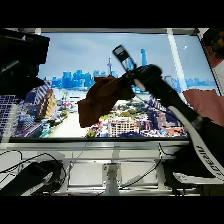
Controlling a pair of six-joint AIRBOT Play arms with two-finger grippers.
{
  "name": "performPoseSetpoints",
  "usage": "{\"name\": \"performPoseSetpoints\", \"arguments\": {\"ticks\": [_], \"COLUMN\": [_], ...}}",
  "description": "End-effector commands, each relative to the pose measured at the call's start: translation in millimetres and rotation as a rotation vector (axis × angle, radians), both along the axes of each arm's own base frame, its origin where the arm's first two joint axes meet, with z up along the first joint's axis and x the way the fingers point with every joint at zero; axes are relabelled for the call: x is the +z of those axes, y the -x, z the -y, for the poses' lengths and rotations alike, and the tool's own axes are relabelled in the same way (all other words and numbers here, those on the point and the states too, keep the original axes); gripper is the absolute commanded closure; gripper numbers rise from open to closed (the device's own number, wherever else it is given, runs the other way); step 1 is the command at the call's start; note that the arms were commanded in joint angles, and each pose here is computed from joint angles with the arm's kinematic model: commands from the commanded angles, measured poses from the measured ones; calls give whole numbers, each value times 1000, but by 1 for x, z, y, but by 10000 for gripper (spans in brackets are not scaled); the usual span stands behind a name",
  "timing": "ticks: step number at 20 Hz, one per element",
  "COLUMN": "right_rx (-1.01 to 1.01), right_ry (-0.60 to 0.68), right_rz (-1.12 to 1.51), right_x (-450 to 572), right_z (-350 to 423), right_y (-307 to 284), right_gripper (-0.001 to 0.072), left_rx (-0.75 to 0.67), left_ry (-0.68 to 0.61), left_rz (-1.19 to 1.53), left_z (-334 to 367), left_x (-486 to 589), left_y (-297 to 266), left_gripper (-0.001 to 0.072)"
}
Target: Fold the clothes and pants, and hang the long-sleeved shirts on hangers.
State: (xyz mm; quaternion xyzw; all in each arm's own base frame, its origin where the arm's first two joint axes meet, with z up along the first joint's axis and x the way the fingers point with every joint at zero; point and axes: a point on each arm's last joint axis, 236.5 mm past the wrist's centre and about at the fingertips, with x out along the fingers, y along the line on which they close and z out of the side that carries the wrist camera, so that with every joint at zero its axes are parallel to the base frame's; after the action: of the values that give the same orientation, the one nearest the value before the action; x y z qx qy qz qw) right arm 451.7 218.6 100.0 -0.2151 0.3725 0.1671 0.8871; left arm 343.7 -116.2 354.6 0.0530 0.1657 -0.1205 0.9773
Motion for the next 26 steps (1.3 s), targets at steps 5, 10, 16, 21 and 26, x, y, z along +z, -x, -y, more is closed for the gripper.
{"name": "performPoseSetpoints", "arguments": {"ticks": [5, 10, 16, 21, 26], "right_rx": [-240, -359, -431, -473, -474], "right_ry": [-98, -25, 108, 134, 171], "right_rz": [214, 168, -24, -143, -275], "right_x": [133, 143, 111, 89, 47], "right_z": [128, 195, 246, 261, 262], "right_y": [19, 52, 87, 109, 126], "right_gripper": [697, 697, 697, 697, 697], "left_rx": [12, -27, -75, -95, -93], "left_ry": [-52, -90, -95, -58, -68], "left_rz": [-151, -348, -569, -607, -632], "left_z": [-3, 12, 27, 40, 48], "left_x": [-52, -140, -257, -300, -324], "left_y": [4, 9, 30, 30, 16], "left_gripper": [20, 20, 20, 20, 20]}}
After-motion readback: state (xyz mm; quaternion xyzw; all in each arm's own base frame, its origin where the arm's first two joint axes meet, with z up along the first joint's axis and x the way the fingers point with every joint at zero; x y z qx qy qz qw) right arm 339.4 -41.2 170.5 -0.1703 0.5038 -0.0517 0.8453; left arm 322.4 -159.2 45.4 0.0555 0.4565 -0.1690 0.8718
